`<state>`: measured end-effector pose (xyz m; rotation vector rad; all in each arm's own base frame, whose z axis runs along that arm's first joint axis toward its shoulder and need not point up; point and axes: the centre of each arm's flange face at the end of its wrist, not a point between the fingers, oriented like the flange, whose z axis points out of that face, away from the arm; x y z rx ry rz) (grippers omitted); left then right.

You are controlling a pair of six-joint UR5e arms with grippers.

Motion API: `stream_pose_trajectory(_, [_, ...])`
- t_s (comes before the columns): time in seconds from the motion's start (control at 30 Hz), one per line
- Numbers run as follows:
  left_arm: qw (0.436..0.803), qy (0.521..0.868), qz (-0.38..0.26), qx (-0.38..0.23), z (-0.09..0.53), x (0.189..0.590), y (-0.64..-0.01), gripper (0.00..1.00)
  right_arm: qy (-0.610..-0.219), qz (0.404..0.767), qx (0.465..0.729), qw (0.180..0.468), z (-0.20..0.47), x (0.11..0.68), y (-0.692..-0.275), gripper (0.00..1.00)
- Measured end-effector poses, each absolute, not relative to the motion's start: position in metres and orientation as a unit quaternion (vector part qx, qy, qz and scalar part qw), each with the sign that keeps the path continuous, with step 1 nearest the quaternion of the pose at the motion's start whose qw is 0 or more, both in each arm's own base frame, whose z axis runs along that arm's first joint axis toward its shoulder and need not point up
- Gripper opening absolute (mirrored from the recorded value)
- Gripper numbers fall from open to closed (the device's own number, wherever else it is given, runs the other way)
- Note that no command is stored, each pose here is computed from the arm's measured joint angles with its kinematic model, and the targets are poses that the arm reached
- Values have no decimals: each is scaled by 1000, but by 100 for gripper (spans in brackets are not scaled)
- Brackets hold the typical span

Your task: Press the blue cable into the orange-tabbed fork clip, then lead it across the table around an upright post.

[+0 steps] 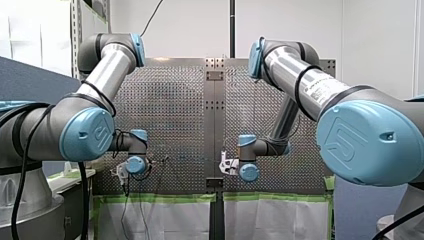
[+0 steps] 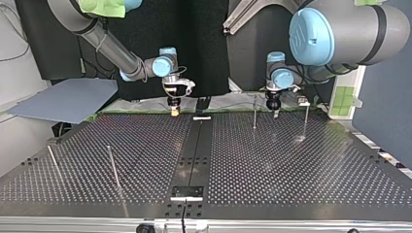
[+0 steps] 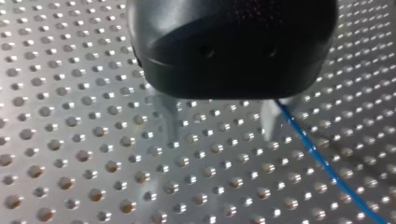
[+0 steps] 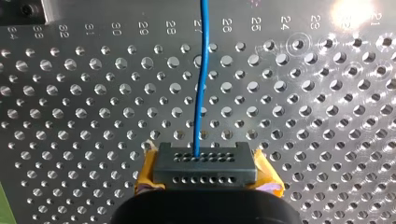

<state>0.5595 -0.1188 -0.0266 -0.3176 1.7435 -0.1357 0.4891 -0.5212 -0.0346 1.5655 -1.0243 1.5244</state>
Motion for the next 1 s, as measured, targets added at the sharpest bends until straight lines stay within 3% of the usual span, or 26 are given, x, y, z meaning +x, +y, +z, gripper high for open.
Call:
stream_pose_trajectory(0.6, [544,827,-87,-111,-50,507,-121,100,-397,585,613,353,-36,490,-517,0])
stream_pose_trajectory(1.0, [553,823,-109,-75,-31,473,-126,100,-397,583,615,353,-37,490,-517,0])
